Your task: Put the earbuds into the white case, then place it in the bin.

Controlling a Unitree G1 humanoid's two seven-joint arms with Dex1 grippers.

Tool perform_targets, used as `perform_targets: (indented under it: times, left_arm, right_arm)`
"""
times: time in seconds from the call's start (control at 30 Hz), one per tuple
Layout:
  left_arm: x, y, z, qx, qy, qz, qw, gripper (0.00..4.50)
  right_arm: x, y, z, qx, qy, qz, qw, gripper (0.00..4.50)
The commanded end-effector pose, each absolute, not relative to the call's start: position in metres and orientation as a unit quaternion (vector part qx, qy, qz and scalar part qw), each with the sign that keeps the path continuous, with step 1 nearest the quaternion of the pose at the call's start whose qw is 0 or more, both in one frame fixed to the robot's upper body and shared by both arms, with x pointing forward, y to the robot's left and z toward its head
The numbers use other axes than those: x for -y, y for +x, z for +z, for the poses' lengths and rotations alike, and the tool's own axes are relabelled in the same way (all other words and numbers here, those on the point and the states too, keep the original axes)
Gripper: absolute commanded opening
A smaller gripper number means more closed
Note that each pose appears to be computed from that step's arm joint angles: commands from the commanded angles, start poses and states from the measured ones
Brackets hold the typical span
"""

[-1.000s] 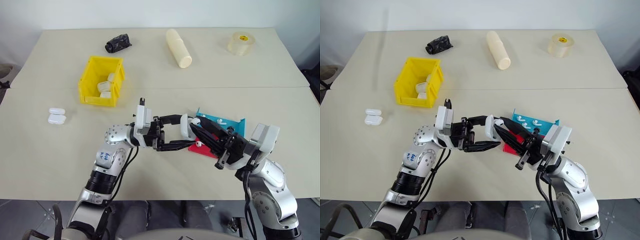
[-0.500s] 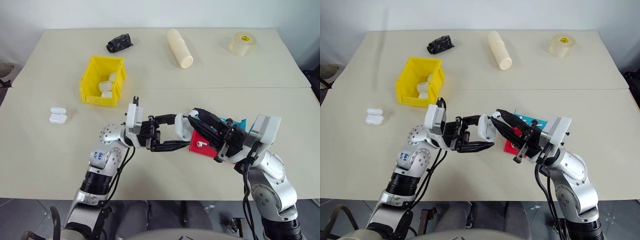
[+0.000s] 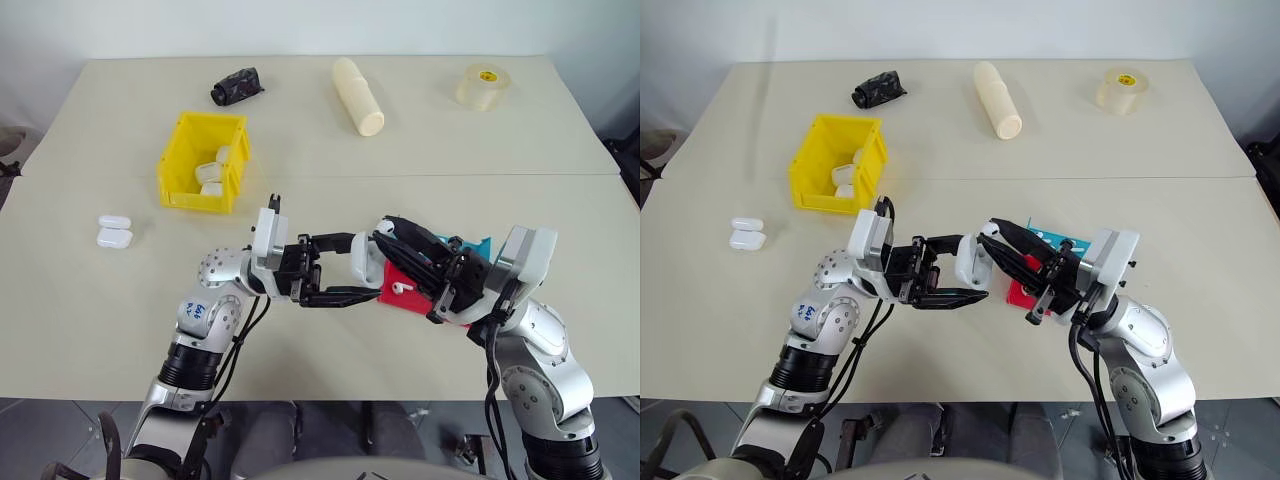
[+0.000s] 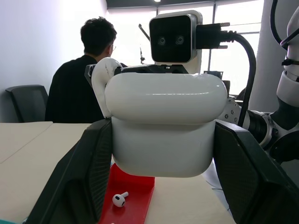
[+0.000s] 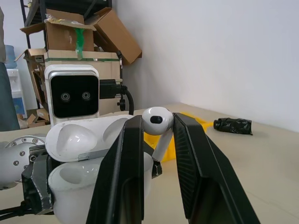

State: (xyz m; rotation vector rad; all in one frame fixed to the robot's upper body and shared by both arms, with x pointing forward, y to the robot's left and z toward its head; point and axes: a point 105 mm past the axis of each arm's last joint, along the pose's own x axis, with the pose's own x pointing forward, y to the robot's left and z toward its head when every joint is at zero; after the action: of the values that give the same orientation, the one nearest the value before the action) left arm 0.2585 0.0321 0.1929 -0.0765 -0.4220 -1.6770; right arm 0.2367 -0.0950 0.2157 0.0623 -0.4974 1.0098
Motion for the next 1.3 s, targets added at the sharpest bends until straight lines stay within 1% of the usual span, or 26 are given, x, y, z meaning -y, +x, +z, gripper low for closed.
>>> perform_targets:
  times: [0.03,0.43,0.73,1.0,1.3]
  left_arm:
    - [-0.033,0.255,0.206,0.215,-0.032,-0.737,0.64,2.8]
    - [-0.032,0.257,0.204,0.209,-0.03,-0.737,0.642,2.8]
    - [-0.03,0.255,0.207,0.217,-0.033,-0.737,0.64,2.8]
    - [-0.03,0.25,0.206,0.204,-0.035,-0.754,0.624,2.8]
    - [-0.029,0.25,0.206,0.202,-0.034,-0.759,0.617,2.8]
  right_arm:
    - [0.092,0.227,0.217,0.234,0.033,0.5,0.833,0.53]
    - [0.091,0.224,0.222,0.237,0.043,0.507,0.828,0.53]
    - [0.089,0.225,0.205,0.212,0.019,0.514,0.831,0.53]
    - [0.085,0.231,0.202,0.221,0.012,0.506,0.834,0.53]
    - [0.079,0.233,0.199,0.214,0.016,0.514,0.831,0.53]
